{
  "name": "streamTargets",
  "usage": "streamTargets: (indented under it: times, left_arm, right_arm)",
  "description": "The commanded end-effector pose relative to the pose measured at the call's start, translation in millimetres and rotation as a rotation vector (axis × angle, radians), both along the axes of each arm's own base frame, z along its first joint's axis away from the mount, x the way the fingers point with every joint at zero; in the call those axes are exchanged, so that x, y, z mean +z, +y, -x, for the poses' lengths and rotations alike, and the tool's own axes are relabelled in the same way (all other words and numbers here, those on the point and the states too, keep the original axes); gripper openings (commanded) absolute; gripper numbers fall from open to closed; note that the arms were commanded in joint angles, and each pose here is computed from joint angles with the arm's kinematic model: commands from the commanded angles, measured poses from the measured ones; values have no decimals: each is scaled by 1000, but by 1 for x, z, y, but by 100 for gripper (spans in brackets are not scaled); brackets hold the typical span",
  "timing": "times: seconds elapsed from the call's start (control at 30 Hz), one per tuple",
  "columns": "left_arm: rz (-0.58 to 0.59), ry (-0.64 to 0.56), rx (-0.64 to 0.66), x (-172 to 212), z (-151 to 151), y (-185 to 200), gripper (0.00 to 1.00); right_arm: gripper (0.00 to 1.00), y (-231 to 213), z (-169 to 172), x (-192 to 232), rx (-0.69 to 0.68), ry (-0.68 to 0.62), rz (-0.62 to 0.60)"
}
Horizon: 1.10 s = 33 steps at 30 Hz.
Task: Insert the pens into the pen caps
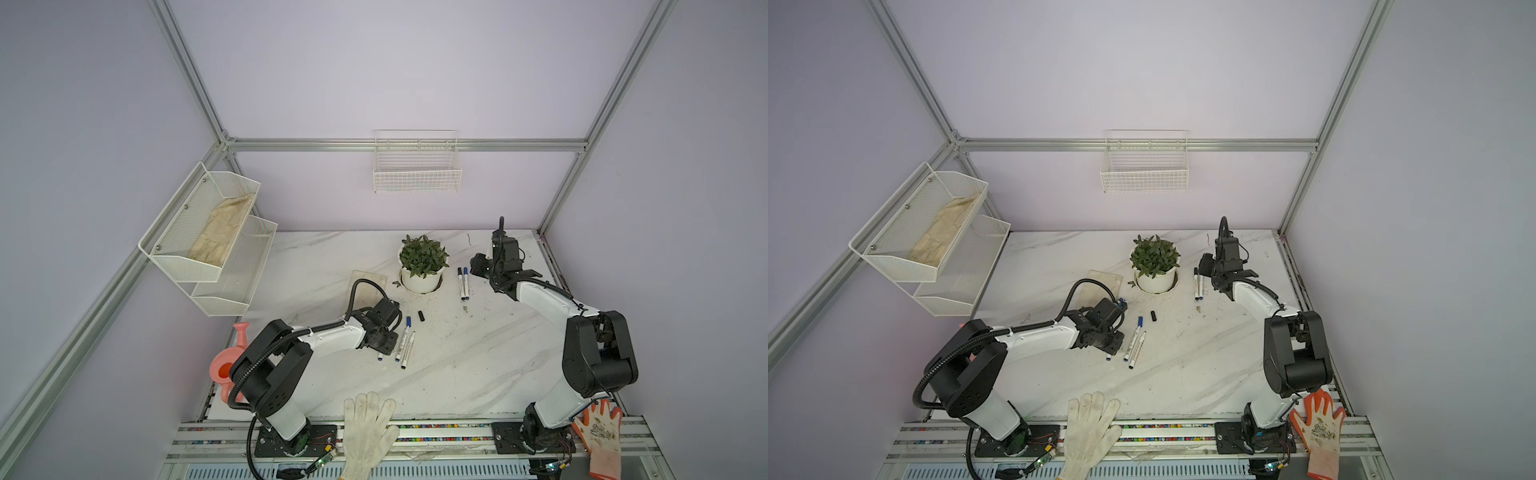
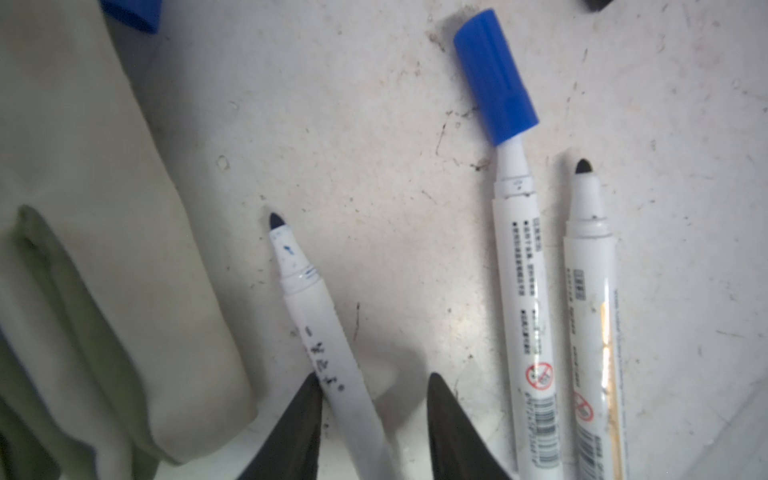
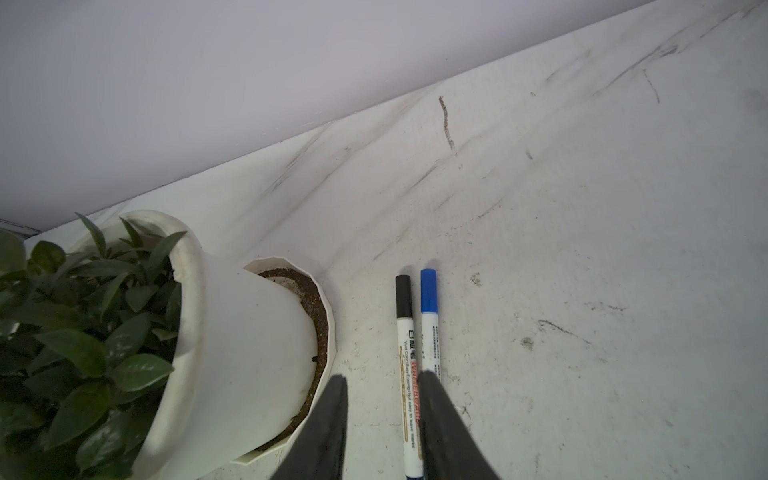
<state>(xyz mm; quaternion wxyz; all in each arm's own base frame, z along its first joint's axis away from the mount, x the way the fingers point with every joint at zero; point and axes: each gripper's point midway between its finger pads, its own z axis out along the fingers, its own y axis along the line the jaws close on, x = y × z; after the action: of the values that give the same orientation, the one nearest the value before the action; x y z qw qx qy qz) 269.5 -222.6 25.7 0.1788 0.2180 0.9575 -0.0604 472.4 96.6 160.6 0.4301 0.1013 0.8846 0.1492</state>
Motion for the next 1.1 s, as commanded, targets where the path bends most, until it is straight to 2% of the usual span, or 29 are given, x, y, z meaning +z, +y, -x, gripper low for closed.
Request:
streamTargets:
  times: [0.0, 0.13, 0.23, 0.37, 0.47, 0.53, 0.6, 0.8, 1.07]
  left_arm:
    - [-12, 60, 6, 1, 10, 0, 28]
    - [-23, 32, 20, 5, -1, -4, 9]
    - [4, -11, 13, 18, -14, -13, 0]
    - [161, -137, -42, 64, -29, -34, 0]
    - [370, -257, -107, 114, -33, -52, 0]
    - [462, -363, -87, 149, -40, -52, 0]
    - [514, -420, -82, 167, -42, -51, 0]
    - [591, -534, -102, 201, -48, -55, 0]
    - [603, -566, -106, 209, -51, -57, 0]
  right_arm:
    - [32, -2, -2, 14, -6, -44, 3]
    - [32, -5, 1, 16, -16, -47, 7]
    - [32, -2, 7, 19, 1, -52, -2]
    - [32, 25, 25, 38, 107, -109, -64]
    - [32, 75, 52, 60, 291, -186, -96]
    - [33, 116, 78, 76, 444, -231, -135]
    - [34, 149, 99, 85, 571, -247, -188]
    - [41, 211, 135, 101, 793, -245, -329]
    - [40, 227, 141, 107, 862, -254, -330]
